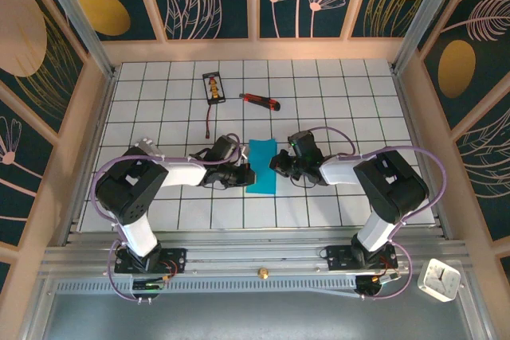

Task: Fold a paper plane with a square sheet of paper (pick it up from the middle)
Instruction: Fold the triangle a second time at the center of the table.

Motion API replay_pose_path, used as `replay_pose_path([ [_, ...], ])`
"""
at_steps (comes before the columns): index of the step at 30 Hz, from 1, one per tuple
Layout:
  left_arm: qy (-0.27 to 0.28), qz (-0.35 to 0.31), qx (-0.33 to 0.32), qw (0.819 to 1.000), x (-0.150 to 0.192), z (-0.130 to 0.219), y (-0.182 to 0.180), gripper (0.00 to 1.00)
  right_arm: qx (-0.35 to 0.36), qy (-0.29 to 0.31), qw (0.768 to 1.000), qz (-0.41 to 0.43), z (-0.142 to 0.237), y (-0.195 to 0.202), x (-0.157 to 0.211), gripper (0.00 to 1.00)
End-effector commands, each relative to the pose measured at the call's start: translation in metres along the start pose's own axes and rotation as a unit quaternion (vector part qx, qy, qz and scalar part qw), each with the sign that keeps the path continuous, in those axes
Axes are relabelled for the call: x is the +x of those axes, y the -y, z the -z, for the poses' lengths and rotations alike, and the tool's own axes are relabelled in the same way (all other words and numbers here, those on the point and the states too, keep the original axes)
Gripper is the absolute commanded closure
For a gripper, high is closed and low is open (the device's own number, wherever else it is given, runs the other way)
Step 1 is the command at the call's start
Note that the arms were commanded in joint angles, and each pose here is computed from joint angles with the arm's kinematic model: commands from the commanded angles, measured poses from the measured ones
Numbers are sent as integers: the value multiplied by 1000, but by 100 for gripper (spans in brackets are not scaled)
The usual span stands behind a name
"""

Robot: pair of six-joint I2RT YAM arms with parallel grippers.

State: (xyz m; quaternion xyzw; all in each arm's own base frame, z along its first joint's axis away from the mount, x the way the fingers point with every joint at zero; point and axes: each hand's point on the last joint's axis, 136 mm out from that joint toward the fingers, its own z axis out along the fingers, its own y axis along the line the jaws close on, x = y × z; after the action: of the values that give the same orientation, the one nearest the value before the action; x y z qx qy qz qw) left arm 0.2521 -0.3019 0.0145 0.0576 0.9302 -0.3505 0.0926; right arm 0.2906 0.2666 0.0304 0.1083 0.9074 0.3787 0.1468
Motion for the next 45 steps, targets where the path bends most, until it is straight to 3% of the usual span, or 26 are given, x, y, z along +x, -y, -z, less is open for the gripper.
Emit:
replay_pose_path([
  [1, -6, -21, 4, 1000, 5, 13, 9, 74, -5, -8, 999, -41, 5, -4, -3, 100],
  [3, 33, -65, 26, 997, -3, 26, 30, 63, 0, -17, 998, -65, 8, -5, -1, 100],
  [7, 101, -158, 25, 982, -4, 43, 58, 51, 0, -34, 992, -123, 13, -8, 6, 100],
  [11, 128, -246, 3, 961, 8, 45, 69, 35, -8, -45, 987, -154, 19, -16, 6, 100],
  [19, 152, -357, -56, 920, 19, 34, 73, 20, -4, -50, 985, -165, 22, -24, 0, 100],
  [23, 134, -375, -94, 912, 19, 19, 65, 19, -7, -55, 984, -171, 20, -23, 2, 100],
  [30, 155, -377, -135, 903, 1, 17, 62, 32, -2, -61, 983, -173, 18, -16, 7, 100],
  [45, 139, -368, -102, 914, 5, 11, 77, 80, 14, -62, 984, -168, 14, -4, 11, 100],
])
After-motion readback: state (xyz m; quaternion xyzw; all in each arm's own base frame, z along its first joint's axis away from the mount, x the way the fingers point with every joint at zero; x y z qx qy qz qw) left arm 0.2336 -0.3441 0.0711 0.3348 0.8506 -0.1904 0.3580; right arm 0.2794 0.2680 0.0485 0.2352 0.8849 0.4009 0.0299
